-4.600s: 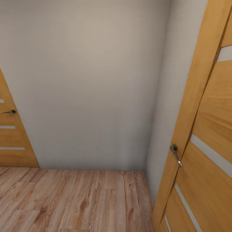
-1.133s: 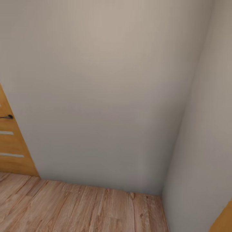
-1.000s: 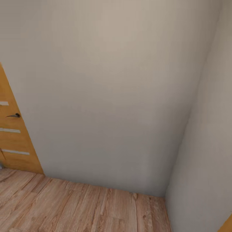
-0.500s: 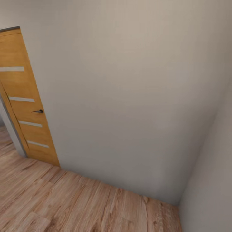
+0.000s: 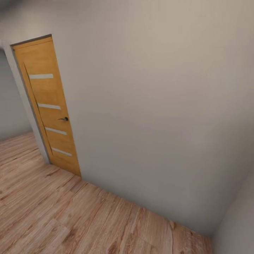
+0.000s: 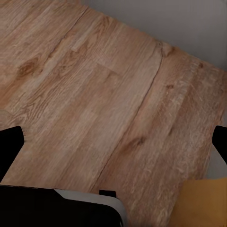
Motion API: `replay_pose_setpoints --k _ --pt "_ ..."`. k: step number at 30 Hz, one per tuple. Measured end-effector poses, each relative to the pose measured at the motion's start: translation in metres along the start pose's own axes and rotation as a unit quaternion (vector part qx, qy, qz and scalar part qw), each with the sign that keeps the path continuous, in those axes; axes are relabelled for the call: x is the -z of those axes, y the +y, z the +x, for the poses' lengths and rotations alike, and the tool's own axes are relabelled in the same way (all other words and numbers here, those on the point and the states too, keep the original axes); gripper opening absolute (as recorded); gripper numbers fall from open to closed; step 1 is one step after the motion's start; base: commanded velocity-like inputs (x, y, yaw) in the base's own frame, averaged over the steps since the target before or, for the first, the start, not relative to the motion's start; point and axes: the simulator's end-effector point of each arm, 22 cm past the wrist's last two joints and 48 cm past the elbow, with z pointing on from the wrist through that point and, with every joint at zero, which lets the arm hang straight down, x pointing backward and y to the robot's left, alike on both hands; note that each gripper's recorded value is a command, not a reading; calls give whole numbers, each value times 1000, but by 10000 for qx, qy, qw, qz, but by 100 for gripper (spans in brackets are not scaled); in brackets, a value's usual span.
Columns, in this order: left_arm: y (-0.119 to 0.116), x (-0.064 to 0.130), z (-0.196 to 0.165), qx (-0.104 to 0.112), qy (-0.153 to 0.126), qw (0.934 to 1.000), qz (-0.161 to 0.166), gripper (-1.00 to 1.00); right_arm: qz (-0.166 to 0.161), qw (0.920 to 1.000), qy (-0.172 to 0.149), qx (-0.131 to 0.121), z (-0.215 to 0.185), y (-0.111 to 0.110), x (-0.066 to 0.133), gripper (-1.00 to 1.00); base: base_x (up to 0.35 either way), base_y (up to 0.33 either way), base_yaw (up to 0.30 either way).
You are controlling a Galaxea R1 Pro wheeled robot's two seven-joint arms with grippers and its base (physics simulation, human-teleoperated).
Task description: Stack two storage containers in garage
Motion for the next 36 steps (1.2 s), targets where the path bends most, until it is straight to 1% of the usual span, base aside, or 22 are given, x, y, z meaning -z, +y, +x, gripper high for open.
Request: replay_pose_setpoints --k 23,36 --pt "0 0 0 -1 0 10000 1 100 -4 10000 0 3 0 0 0 100 2 0 293" --pt "2 0 0 -6 -5 10000 -10 100 -6 10000 -2 5 0 0 0 100 304 0 293"
